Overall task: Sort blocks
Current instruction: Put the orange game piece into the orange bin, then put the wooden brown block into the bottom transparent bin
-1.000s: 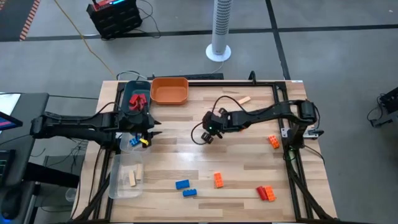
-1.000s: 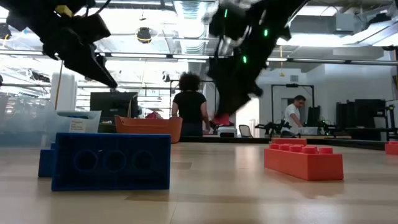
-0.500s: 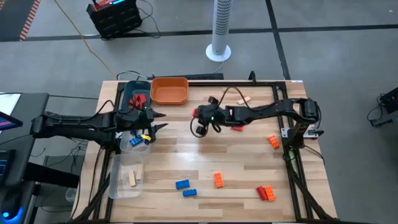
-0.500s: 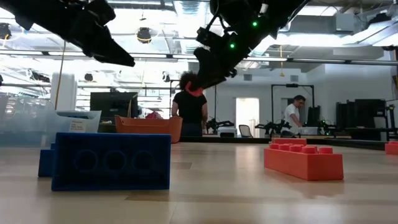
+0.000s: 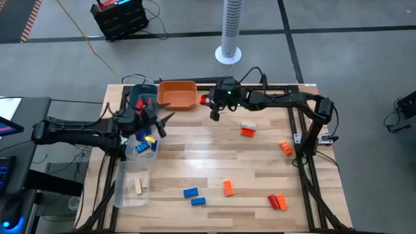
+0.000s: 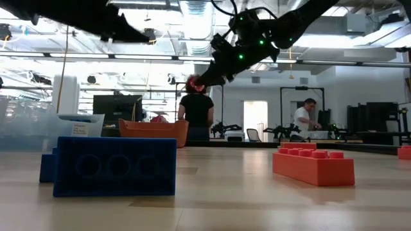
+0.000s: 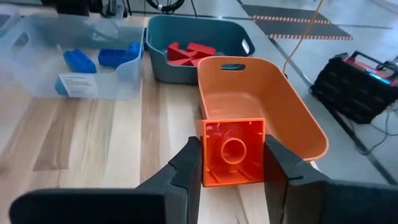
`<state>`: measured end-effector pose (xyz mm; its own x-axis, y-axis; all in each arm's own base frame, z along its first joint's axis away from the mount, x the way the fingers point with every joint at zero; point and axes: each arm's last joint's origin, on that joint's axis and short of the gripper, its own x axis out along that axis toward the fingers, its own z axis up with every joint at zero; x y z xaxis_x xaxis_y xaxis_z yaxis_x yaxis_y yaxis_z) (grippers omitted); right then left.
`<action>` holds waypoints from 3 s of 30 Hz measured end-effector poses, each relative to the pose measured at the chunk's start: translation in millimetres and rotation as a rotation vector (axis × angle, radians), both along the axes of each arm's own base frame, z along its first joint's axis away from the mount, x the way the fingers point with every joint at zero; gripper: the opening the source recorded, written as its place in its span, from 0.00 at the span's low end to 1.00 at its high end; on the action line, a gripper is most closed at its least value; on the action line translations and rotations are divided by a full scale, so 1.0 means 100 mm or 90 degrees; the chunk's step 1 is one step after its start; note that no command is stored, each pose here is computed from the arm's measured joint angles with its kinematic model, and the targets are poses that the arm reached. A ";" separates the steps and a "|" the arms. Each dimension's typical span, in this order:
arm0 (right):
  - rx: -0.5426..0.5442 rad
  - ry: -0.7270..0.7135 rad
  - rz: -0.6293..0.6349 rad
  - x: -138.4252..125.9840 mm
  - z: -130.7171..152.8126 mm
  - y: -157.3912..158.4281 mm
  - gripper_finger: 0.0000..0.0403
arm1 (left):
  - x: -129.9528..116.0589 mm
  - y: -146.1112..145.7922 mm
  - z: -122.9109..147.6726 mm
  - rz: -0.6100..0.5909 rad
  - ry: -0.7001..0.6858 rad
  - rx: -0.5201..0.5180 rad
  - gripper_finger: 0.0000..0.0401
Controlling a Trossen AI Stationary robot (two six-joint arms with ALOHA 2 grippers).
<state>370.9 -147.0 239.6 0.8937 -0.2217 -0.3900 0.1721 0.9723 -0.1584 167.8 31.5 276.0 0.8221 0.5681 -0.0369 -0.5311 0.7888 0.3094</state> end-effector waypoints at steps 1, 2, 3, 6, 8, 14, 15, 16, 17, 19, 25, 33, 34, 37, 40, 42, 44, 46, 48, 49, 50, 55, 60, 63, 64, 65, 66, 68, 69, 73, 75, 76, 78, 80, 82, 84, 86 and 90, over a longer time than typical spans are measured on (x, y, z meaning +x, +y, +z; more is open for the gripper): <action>0.005 -0.005 -0.003 -0.01 0.00 -0.02 0.29 | 0.00 0.01 0.04 0.006 -0.015 0.017 0.48; 0.008 -0.011 -0.006 -0.01 0.01 -0.04 0.29 | -0.01 0.02 0.07 0.019 -0.033 0.026 0.48; 0.008 -0.014 -0.008 -0.01 0.02 -0.05 0.29 | -0.01 0.04 0.10 0.033 -0.052 0.031 0.48; 0.009 -0.008 -0.007 0.02 0.13 -0.07 0.29 | -0.04 0.13 0.15 0.077 -0.087 0.035 0.48; -0.004 -0.003 -0.001 0.05 0.23 -0.08 0.29 | -0.06 0.21 0.12 0.107 -0.079 0.021 0.48; -0.006 0.008 0.019 0.35 0.39 -0.33 0.29 | -0.11 0.33 0.06 0.156 -0.052 -0.002 0.48; 0.007 0.029 0.023 0.41 0.34 -0.38 0.29 | -0.11 0.33 0.06 0.156 -0.050 -0.002 0.48; 0.014 0.050 0.027 0.48 0.30 -0.42 0.29 | -0.11 0.33 0.05 0.156 -0.046 -0.004 0.48; 0.012 0.062 0.027 0.55 0.28 -0.48 0.29 | -0.11 0.33 0.05 0.156 -0.041 -0.006 0.48; 0.024 0.105 0.026 0.66 0.17 -0.59 0.29 | -0.11 0.33 0.00 0.155 -0.012 -0.010 0.48; 0.026 0.135 0.019 0.93 0.04 -0.85 0.29 | -0.13 0.37 -0.16 0.191 0.057 0.022 0.48; 0.033 0.166 0.024 1.13 -0.13 -0.98 0.30 | -0.18 0.48 -0.10 0.243 0.044 0.078 0.48; 0.032 0.169 0.025 1.15 -0.16 -0.99 0.31 | -0.19 0.49 -0.08 0.248 0.037 0.089 0.48; 0.039 0.193 0.030 1.17 -0.21 -0.99 0.38 | -0.20 0.51 -0.02 0.258 0.020 0.118 0.48; 0.036 0.189 0.030 1.16 -0.13 -1.00 0.46 | -0.21 0.51 0.02 0.262 0.001 0.136 0.48; 0.033 0.183 0.028 1.16 -0.08 -1.01 0.52 | -0.22 0.52 0.04 0.263 -0.001 0.152 0.48; 0.039 0.193 0.025 1.13 -0.04 -1.03 0.56 | -0.22 0.53 0.06 0.263 -0.003 0.164 0.48; 0.036 0.189 0.025 1.13 0.00 -1.03 0.58 | -0.23 0.54 0.06 0.260 -0.003 0.167 0.48; 0.031 0.179 0.024 1.13 0.06 -1.03 0.59 | -0.23 0.55 0.06 0.260 -0.002 0.168 0.48; 0.031 0.179 0.024 1.13 0.08 -1.04 0.59 | -0.23 0.56 0.06 0.260 -0.001 0.169 0.48; 0.032 0.181 0.024 1.13 0.09 -1.03 0.59 | -0.23 0.57 0.05 0.258 0.001 0.169 0.48; 0.030 0.208 0.035 1.10 0.06 -1.02 0.58 | -0.21 0.59 0.02 0.257 0.007 0.159 0.48; 0.068 0.239 -0.016 1.07 0.04 -0.99 0.58 | -0.18 0.60 -0.01 0.254 0.001 0.131 0.48; 0.097 0.279 -0.053 0.97 0.04 -1.03 0.58 | -0.18 0.60 -0.03 0.252 -0.003 0.109 0.48; 0.114 0.300 -0.064 0.92 0.02 -1.05 0.58 | -0.18 0.61 -0.04 0.251 0.004 0.101 0.48; 0.133 0.328 -0.072 0.87 0.00 -1.06 0.58 | -0.18 0.61 -0.04 0.250 0.015 0.088 0.48; 0.150 0.356 -0.083 0.82 -0.03 -1.07 0.58 | -0.17 0.61 -0.03 0.248 0.026 0.073 0.48; 0.178 0.408 -0.103 0.73 -0.09 -1.08 0.58 | -0.17 0.61 0.01 0.246 0.051 0.043 0.48; 0.185 0.425 -0.109 0.71 -0.10 -1.08 0.58 | -0.17 0.61 0.02 0.246 0.062 0.031 0.48; 0.167 0.450 -0.140 0.68 -0.08 -1.05 0.58 | -0.17 0.61 0.04 0.244 0.101 -0.001 0.48; 0.145 0.450 -0.144 0.67 0.01 -1.02 0.58 | -0.18 0.60 0.04 0.244 0.103 -0.004 0.48; 0.133 0.441 -0.148 0.65 0.10 -0.99 0.58 | -0.18 0.60 0.03 0.244 0.104 -0.004 0.48; 0.117 0.427 -0.156 0.59 0.29 -0.95 0.58 | -0.17 0.60 0.03 0.243 0.105 -0.005 0.48; 0.109 0.420 -0.159 0.52 0.46 -0.91 0.58 | -0.17 0.60 0.03 0.243 0.104 -0.005 0.48; 0.112 0.434 -0.163 0.41 0.58 -0.89 0.58 | -0.17 0.60 0.04 0.243 0.104 -0.005 0.48; 0.104 0.450 -0.187 0.30 0.69 -0.90 0.58 | -0.17 0.60 0.04 0.242 0.103 -0.005 0.48; 0.088 0.439 -0.217 0.18 0.86 -0.90 0.58 | -0.17 0.60 0.04 0.242 0.102 -0.004 0.48; 0.069 0.347 -0.246 -0.04 1.34 -0.80 0.58 | -0.17 0.60 0.04 0.242 0.107 -0.002 0.48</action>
